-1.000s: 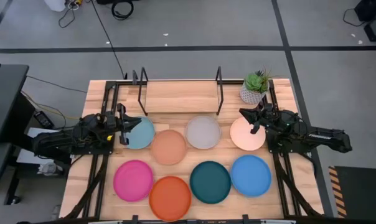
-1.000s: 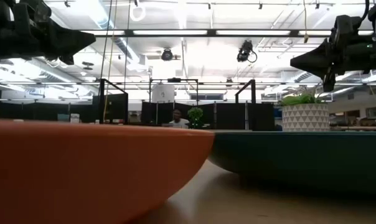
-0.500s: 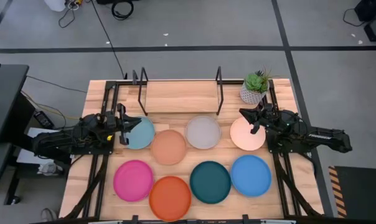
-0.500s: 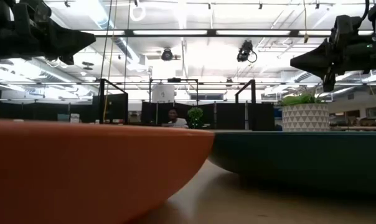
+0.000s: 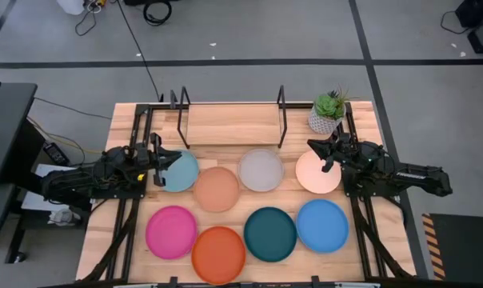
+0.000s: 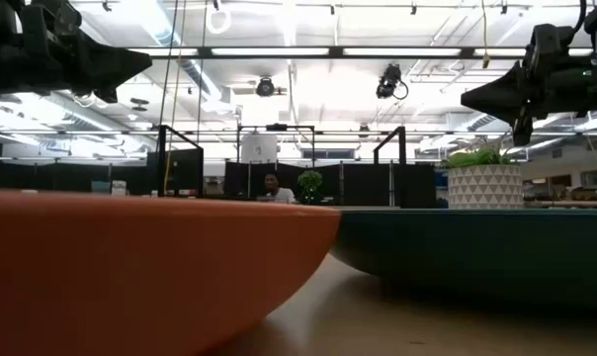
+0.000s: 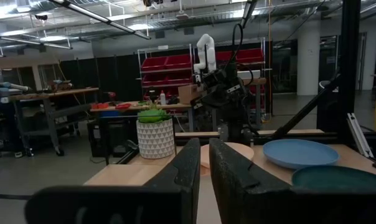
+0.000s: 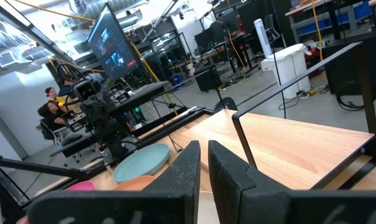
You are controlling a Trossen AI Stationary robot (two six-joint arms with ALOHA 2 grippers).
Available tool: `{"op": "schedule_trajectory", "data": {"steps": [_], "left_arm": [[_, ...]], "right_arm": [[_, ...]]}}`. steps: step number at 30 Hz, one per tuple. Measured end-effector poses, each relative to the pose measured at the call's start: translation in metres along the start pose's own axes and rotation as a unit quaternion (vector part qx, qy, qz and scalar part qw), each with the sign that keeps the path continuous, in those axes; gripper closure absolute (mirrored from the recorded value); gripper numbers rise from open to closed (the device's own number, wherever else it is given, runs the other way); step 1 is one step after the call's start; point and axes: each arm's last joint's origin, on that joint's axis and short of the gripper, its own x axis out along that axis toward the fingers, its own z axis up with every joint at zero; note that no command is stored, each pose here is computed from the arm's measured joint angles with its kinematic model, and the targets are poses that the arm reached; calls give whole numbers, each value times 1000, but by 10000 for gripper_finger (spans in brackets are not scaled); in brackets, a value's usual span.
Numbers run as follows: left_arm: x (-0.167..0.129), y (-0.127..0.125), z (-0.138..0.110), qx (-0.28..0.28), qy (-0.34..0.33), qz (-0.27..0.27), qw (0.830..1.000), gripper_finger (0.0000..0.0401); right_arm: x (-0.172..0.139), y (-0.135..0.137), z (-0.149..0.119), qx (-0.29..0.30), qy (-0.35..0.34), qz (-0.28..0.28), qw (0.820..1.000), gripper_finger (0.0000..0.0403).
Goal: Place and stack plates onto a shelf
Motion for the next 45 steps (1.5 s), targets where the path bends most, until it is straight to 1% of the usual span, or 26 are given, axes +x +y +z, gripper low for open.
{"op": "schedule_trajectory", "data": {"steps": [14,20,24,29,32,34,36,39,45], "left_arm": [[0,0,0,0,0,0,1000,358],[0,0,1,-17,-4,0,1000,358],[0,0,1,-20,-4,0,1000,358],[0,0,6,-74,-31,0,997,358],[-1,1,14,-104,-71,-3,992,358],[-2,1,20,-112,-103,-4,988,358],[-3,2,23,-112,-123,-5,986,358],[-3,2,25,-112,-128,-5,985,358],[-2,2,30,-74,-124,0,990,358]], "right_arm": [[0,0,0,0,0,0,1000,365],[0,0,1,1,-6,2,1000,365],[0,2,6,8,-33,10,999,365],[-1,7,16,-14,-76,48,996,365],[-2,12,21,-48,-97,91,990,365],[-2,14,23,-61,-106,114,986,365],[-1,14,22,-68,-94,119,986,365],[3,14,18,-77,-47,114,989,365],[17,16,10,-91,58,95,990,365]]}}
